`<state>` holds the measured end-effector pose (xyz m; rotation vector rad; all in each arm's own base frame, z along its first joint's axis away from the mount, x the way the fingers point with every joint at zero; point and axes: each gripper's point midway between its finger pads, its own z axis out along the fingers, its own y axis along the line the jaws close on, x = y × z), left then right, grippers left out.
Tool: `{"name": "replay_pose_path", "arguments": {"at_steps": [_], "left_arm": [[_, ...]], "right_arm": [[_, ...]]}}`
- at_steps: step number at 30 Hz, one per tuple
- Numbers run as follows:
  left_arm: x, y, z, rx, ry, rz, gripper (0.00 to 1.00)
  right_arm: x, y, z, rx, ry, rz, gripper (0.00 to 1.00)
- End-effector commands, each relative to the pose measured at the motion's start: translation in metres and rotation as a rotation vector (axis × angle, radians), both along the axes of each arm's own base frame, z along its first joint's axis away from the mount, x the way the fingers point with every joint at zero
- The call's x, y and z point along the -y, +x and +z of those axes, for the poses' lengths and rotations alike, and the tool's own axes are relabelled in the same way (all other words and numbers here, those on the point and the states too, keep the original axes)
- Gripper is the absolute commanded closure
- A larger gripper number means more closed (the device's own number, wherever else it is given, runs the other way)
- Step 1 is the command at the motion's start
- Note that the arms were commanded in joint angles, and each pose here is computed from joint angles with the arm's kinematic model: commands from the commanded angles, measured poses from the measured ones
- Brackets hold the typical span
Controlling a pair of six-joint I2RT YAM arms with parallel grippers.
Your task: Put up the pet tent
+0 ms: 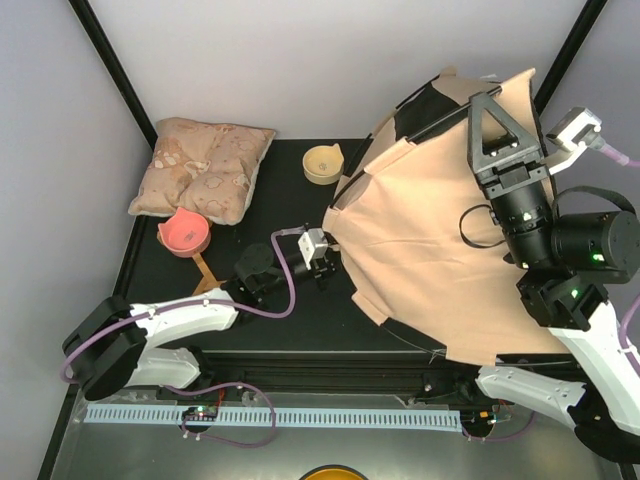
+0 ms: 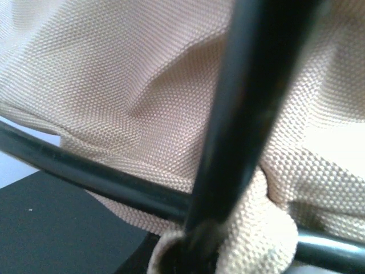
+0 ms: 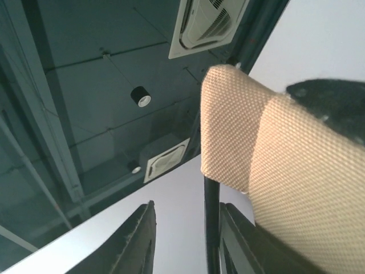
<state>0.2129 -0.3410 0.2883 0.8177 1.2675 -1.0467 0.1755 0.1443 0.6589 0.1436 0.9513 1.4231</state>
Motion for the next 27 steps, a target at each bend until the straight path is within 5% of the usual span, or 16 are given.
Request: {"name": "replay_pose_path", "arguments": {"at_steps": [1,9,16,22,27], "left_arm": [[-0.007,0.01,0.04,-0.027,-0.11,0.056,0.98],[-0.021,0.038,0.063,-0.19,-0.201,0.16,0.98],[-0.035,0.056,0.077,-0.234,-0.245,0.256,0.98],[-0.06,0.068,0.079,-0.296,-0.296,0.287,0.98],[-0.085,0.07,0.085,-0.335,-0.348,0.3,0.98]], "right_arm": [[-0.001,0.003,-0.004,-0.009,0.0,-0.01,0.61],[-0.009,0.009,-0.014,-0.054,0.007,0.038,0.31],[-0.032,0.012,-0.022,-0.106,-0.01,0.156,0.21],[-0.061,-0.038,-0.006,0.221,-0.315,0.224,0.21],[-0.075,-0.046,-0.06,0.319,-0.609,0.17,0.21]]}}
